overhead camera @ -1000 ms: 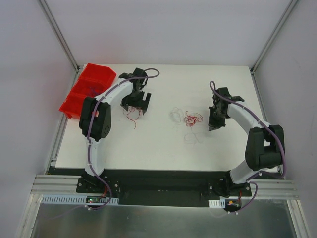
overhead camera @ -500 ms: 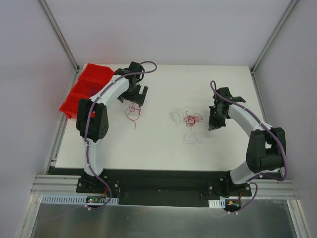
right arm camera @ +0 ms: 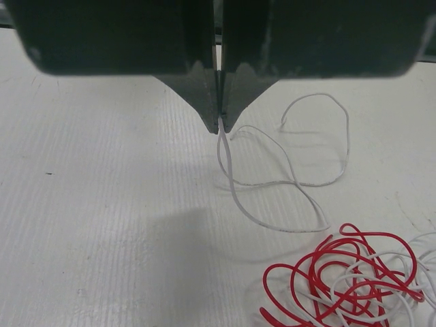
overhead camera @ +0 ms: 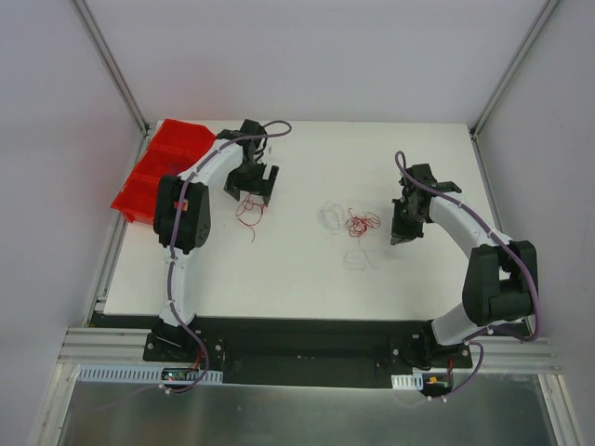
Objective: Untangle the cables
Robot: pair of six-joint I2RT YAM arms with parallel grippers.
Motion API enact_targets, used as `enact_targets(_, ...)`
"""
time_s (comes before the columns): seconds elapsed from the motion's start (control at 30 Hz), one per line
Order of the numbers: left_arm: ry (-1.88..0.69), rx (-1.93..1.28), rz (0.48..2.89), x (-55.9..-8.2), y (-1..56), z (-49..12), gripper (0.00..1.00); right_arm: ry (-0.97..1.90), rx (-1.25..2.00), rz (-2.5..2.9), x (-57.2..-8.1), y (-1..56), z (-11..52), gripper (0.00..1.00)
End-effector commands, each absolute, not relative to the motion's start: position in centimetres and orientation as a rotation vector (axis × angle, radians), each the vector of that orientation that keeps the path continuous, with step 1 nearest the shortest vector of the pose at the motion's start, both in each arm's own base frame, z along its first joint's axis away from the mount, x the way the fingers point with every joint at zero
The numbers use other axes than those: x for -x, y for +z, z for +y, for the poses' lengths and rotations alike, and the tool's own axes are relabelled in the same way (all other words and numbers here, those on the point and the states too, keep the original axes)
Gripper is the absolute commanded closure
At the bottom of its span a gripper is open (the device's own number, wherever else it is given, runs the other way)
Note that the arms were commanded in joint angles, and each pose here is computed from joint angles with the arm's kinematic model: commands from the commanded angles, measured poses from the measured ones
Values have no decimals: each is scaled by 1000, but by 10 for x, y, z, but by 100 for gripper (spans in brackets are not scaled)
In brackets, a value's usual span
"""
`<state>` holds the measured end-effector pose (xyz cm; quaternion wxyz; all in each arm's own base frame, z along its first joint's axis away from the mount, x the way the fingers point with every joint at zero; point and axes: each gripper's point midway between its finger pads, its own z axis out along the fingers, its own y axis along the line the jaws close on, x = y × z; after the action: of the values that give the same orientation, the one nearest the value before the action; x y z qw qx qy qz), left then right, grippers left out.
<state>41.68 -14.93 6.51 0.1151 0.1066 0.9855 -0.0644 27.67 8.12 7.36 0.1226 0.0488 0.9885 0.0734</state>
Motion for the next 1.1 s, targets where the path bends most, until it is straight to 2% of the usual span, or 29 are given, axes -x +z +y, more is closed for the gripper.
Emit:
enact_targets(0.0,-186,-364,2933,-413,47,-167,10,250,-139,2860,-273,82,86,100)
enact_targets(0.1,-146,-362,2950,-412,37,-167,21,258,-140,2854,-272,83,87,99)
enact_targets(0.17,-96,-347,2946,-411,39,-162,38,255,-136,2852,-271,83,86,99)
enact_targets(0.27,4,-329,2917,-412,49,-149,73,259,-133,2849,-271,83,87,99)
enact_targets(0.33,34,-309,2878,-413,65,-143,86,263,-130,2850,-272,82,87,100)
enact_targets(0.43,39,-239,2806,-412,102,-131,100,280,-127,2847,-274,83,89,99)
enact_targets(0.57,1,-58,2734,-402,143,-97,100,302,-112,2842,-276,83,94,99)
enact_targets(0.67,-59,198,2673,-391,169,-59,100,313,-96,2835,-278,84,97,99)
enact_targets(0.8,-273,626,2546,-379,199,-18,100,330,-80,2834,-277,82,99,99)
enact_targets(0.93,-488,906,2409,-382,221,0,100,365,-71,2831,-279,81,104,99)
enact_targets(1.07,-629,1204,2319,-393,218,25,100,404,-73,2833,-280,79,110,99)
